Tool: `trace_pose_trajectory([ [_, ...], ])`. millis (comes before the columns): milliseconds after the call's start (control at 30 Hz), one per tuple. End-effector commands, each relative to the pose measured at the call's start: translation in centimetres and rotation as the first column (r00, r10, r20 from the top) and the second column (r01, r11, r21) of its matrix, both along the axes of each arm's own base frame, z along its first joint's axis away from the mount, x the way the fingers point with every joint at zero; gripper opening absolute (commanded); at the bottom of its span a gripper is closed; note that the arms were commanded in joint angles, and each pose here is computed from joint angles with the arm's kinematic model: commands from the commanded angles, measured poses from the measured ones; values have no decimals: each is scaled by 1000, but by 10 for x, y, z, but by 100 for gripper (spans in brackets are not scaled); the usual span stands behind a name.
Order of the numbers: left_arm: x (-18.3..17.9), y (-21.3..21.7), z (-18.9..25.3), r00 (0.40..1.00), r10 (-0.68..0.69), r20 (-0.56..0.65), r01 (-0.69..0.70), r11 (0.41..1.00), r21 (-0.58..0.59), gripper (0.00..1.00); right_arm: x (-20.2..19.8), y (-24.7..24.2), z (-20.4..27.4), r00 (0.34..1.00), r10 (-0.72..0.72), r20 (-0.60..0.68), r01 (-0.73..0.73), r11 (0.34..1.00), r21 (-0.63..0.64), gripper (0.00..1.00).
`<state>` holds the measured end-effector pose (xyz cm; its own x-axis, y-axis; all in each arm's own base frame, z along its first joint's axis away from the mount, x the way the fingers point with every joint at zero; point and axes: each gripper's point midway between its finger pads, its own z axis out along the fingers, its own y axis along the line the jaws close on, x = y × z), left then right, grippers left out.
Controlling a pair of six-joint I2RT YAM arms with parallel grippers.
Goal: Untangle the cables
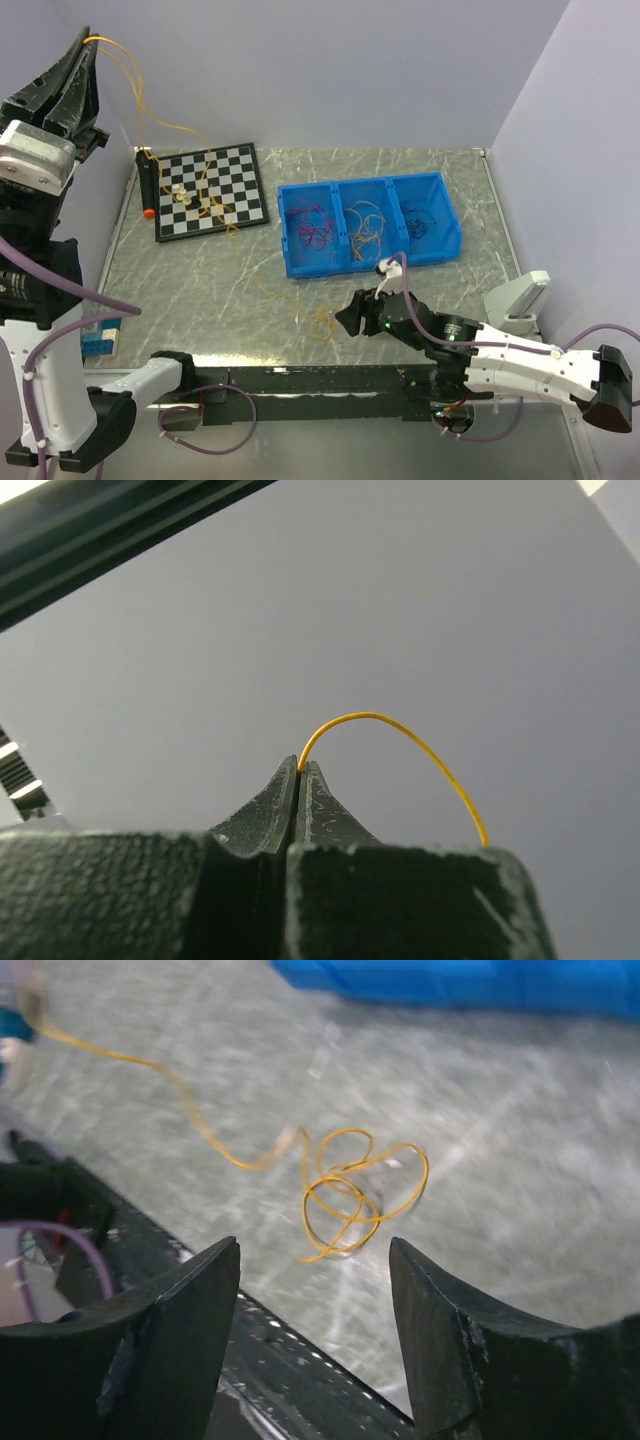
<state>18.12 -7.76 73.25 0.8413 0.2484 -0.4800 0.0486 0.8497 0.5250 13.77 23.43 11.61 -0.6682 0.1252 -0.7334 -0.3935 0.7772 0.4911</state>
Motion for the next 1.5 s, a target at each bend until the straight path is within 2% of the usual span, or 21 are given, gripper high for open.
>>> trace_pose_trajectory([
  [0, -26, -10, 2, 996, -90, -6, 91, 996, 14, 1, 9, 29, 94, 966, 108, 234, -140, 982, 125, 69],
  [100, -30, -14, 0, 992, -125, -20, 125, 992, 12, 1, 13, 52, 147, 920, 150, 361, -223, 960, 168, 72],
  [233, -38, -19, -2, 986, -164, -31, 165, 986, 17, 1, 25, 85, 191, 844, 194, 500, -301, 943, 143, 76],
  [367, -48, -24, -2, 980, -198, -31, 199, 979, 35, 1, 41, 118, 215, 791, 243, 561, -375, 917, 132, 81],
  [600, -60, -27, -4, 974, -223, -33, 224, 973, 48, 1, 24, 161, 261, 672, 344, 656, -597, 776, 204, 82],
  [700, -63, -27, -5, 975, -221, -31, 222, 974, 52, 1, 8, 171, 266, 622, 391, 678, -672, 711, 207, 84],
  [833, -65, -27, -6, 975, -218, -30, 220, 974, 59, 1, -10, 178, 264, 570, 440, 694, -730, 659, 182, 84],
  [933, -68, -27, -6, 974, -223, -29, 224, 973, 58, 1, -12, 180, 266, 561, 443, 700, -737, 653, 177, 84],
  [1200, -79, -29, -1, 969, -248, -20, 249, 967, 53, 1, 12, 202, 258, 589, 421, 689, -684, 715, 147, 84],
  [1467, -86, -28, 3, 969, -246, 0, 246, 968, 57, 1, -1, 224, 236, 574, 479, 665, -722, 679, 135, 84],
])
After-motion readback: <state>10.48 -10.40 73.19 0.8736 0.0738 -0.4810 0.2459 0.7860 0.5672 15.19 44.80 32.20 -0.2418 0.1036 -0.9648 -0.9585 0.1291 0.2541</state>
